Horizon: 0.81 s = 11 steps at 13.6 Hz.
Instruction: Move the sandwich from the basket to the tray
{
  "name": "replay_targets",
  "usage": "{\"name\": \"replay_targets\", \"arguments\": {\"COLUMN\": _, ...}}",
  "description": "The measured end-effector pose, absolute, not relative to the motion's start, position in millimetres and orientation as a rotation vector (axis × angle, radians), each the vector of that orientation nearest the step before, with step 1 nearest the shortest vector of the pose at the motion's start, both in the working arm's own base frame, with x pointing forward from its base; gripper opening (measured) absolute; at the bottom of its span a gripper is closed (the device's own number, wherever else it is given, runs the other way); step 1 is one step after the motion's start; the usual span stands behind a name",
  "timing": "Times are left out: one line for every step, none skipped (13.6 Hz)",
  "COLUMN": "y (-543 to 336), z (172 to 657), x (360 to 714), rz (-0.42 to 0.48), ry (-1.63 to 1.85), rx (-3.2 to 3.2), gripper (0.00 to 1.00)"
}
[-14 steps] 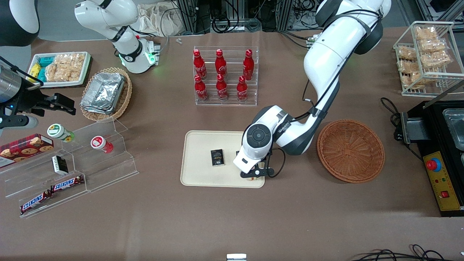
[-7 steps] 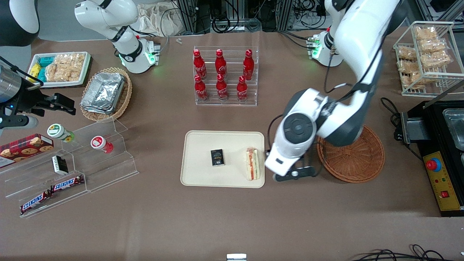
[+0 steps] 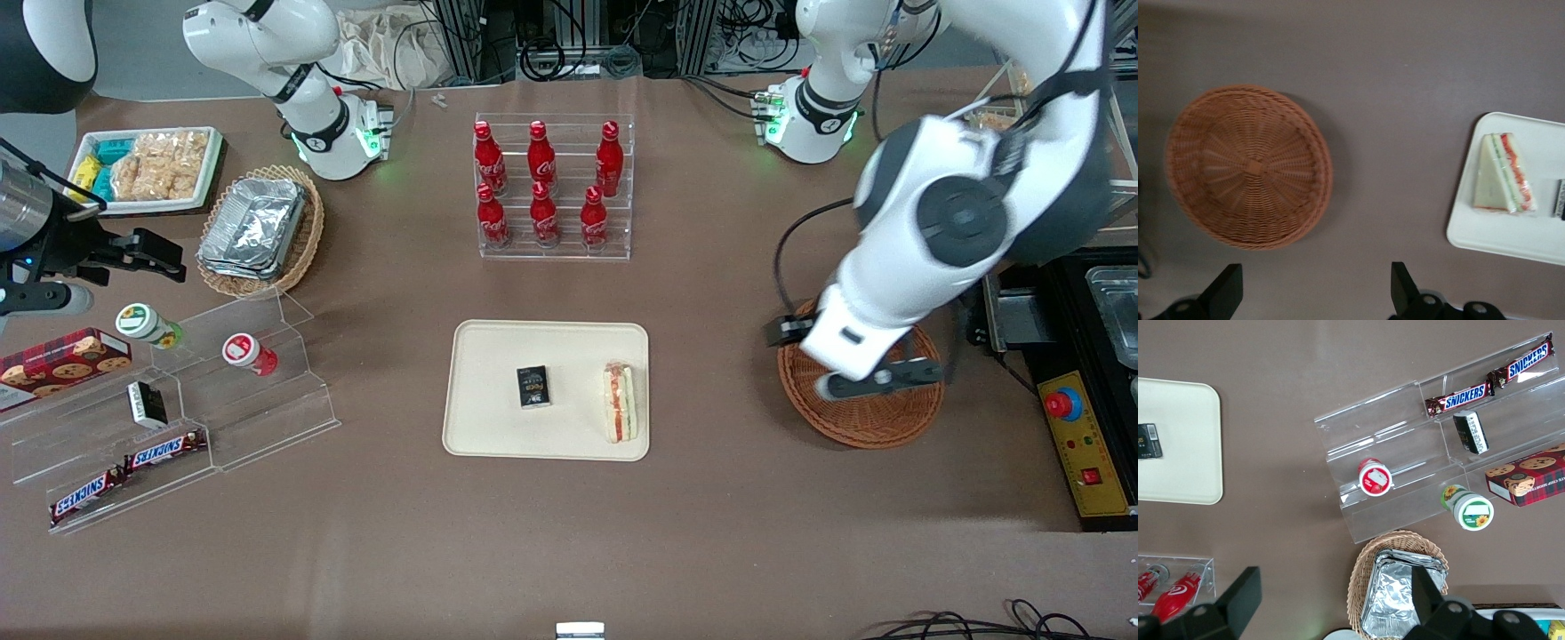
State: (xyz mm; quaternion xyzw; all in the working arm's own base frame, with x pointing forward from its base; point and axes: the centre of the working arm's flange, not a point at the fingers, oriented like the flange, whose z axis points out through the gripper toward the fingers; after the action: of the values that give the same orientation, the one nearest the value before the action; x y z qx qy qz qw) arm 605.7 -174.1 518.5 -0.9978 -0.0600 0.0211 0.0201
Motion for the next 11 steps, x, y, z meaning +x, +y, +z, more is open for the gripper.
{"name": "replay_targets", "arguments": {"y": -154.7, "z": 527.6, "x": 603.4, "rz": 0.065, "ry": -0.175, "rx": -3.094, "gripper": 1.0}}
{"name": "replay_targets", "arguments": {"y": -137.4, "z": 533.6, "x": 602.3, "rz": 0.065, "ry": -0.162, "rx": -3.091, "gripper": 1.0}}
{"name": "replay_targets", "arguments": {"y": -121.0, "z": 536.3, "x": 602.8, "rz": 0.068, "ry": -0.153, "rx": -3.09, "gripper": 1.0}}
{"name": "replay_targets", "arguments": {"y": -104.5, "z": 536.4, "x": 605.2, "rz": 0.072, "ry": -0.144, "rx": -3.092, "gripper": 1.0}}
{"name": "replay_targets", "arguments": {"y": -89.3, "z": 534.9, "x": 607.5, "rz": 0.08, "ry": -0.142, "rx": -3.097, "gripper": 1.0}}
{"name": "replay_targets", "arguments": {"y": -75.3, "z": 532.8, "x": 609.2, "rz": 0.09, "ry": -0.154, "rx": -3.102, "gripper": 1.0}}
{"name": "replay_targets", "arguments": {"y": -64.5, "z": 530.9, "x": 610.5, "rz": 0.097, "ry": -0.171, "rx": -3.104, "gripper": 1.0}}
{"name": "replay_targets", "arguments": {"y": -56.2, "z": 529.6, "x": 611.5, "rz": 0.101, "ry": -0.189, "rx": -3.104, "gripper": 1.0}}
{"name": "replay_targets", "arguments": {"y": -48.5, "z": 528.8, "x": 612.3, "rz": 0.103, "ry": -0.208, "rx": -3.104, "gripper": 1.0}}
{"name": "replay_targets", "arguments": {"y": -40.1, "z": 528.1, "x": 612.9, "rz": 0.105, "ry": -0.229, "rx": -3.103, "gripper": 1.0}}
{"name": "replay_targets", "arguments": {"y": -31.9, "z": 527.3, "x": 613.2, "rz": 0.109, "ry": -0.247, "rx": -3.103, "gripper": 1.0}}
